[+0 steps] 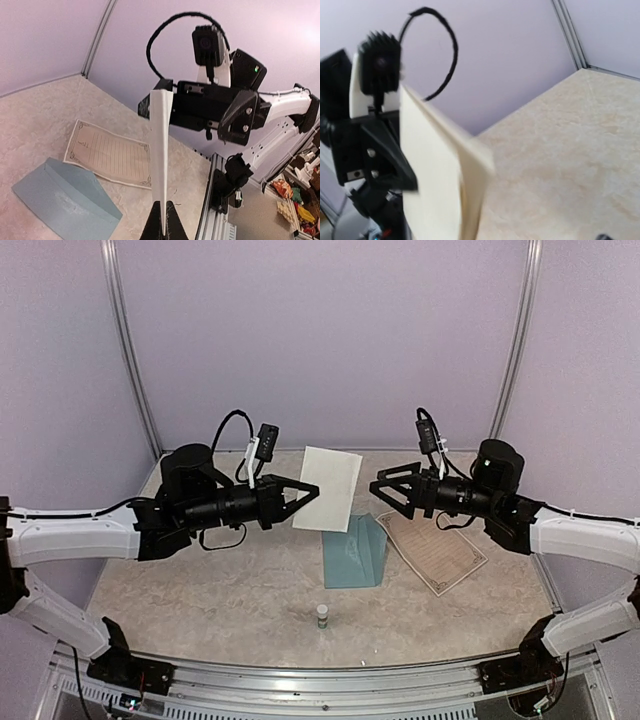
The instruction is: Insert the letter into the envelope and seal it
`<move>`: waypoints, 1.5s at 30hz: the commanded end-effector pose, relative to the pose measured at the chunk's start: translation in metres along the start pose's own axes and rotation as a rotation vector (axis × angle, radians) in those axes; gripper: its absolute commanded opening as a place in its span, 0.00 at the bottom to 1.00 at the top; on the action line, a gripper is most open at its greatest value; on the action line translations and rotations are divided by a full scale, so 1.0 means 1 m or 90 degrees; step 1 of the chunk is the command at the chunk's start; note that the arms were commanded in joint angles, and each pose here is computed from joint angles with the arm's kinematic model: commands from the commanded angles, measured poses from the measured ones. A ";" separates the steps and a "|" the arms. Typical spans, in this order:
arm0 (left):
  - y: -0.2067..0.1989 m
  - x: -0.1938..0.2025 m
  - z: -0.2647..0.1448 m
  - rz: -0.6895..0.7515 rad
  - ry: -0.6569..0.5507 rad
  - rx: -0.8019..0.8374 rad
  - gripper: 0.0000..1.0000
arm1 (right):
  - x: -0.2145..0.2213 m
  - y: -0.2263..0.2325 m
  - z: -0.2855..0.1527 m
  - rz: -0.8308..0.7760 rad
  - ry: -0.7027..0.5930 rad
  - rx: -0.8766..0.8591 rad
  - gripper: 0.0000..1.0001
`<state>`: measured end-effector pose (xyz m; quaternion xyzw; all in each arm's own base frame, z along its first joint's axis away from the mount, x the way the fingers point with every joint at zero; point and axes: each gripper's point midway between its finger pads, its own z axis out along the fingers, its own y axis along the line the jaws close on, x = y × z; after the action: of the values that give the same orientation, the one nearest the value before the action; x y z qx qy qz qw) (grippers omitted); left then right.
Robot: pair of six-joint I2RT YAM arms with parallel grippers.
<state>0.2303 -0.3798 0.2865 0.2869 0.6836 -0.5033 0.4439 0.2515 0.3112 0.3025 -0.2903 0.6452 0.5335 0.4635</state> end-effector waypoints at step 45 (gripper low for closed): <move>0.152 0.104 0.059 -0.317 0.103 -0.253 0.70 | 0.132 -0.183 -0.028 0.314 0.239 0.422 0.00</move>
<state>0.3209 -0.3914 0.1338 0.0877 0.8399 -0.4302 0.3190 0.3491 0.2693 0.1372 -0.0778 0.8687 0.3848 0.3020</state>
